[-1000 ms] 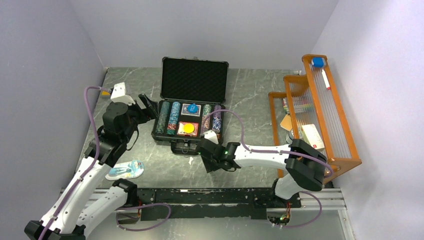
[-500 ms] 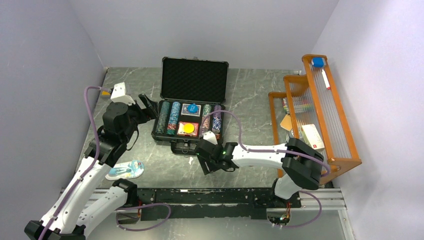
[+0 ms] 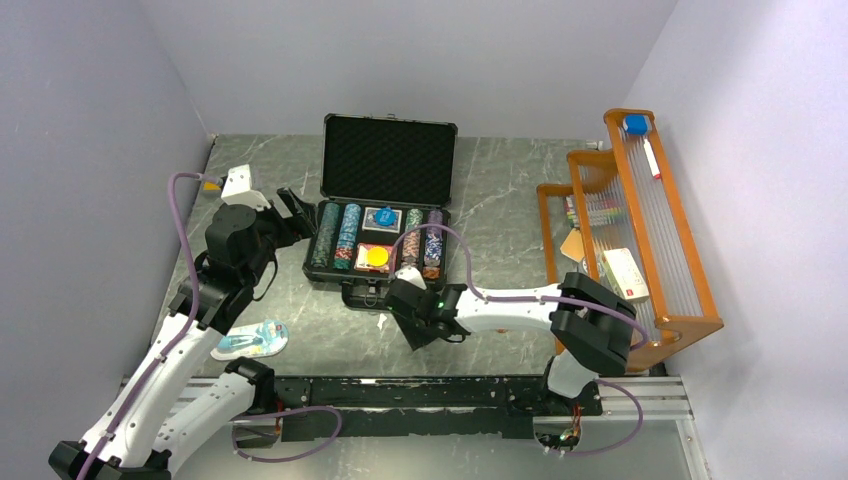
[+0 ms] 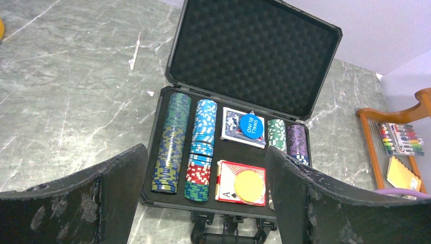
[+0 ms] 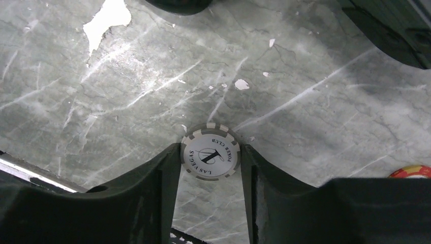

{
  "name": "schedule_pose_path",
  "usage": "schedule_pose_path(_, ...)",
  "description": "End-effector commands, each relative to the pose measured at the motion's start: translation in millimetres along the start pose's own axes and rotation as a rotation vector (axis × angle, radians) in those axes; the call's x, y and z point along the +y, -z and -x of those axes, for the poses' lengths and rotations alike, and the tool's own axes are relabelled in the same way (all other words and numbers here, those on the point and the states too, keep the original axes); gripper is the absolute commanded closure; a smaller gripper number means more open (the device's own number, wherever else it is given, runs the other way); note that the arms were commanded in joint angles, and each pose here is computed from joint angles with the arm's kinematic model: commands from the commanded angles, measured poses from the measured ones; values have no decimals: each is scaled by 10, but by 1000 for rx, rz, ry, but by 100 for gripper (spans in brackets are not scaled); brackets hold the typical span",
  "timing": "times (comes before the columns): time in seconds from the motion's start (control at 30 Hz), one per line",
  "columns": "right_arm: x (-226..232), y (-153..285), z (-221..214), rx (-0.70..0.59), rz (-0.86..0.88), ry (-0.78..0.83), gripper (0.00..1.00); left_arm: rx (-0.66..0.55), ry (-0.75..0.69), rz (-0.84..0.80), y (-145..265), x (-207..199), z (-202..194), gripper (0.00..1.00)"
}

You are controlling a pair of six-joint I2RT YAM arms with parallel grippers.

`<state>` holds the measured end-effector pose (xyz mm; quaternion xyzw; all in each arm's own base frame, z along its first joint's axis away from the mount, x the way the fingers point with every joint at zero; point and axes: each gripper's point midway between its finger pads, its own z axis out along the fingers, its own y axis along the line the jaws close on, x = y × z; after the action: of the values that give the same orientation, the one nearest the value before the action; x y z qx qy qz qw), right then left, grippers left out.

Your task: Pack up texas hold em set

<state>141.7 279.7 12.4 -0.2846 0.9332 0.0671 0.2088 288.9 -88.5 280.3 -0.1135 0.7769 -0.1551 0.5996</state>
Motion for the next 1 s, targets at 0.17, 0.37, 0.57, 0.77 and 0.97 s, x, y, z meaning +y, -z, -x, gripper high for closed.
schedule_pose_path(0.17, -12, -50, -91, 36, 0, 4, 68, -12, 7, -10, 6, -21, 13, 11)
schedule_pose_path(0.37, -37, -13, -13, -6, -16, -44, 72, -9, 7, -10, 5, -23, 9, 11)
schedule_pose_path(0.57, -11, 198, 313, -142, 17, -150, 74, 4, 14, -22, -1, -42, -29, 10)
schedule_pose_path(0.77, -67, 488, 735, -292, 64, -277, 74, 41, 25, -66, -8, -132, -94, 10)
schedule_pose_path(0.97, -278, 683, 1137, -403, 116, -449, 72, 103, 34, -207, 34, -376, -218, 7)
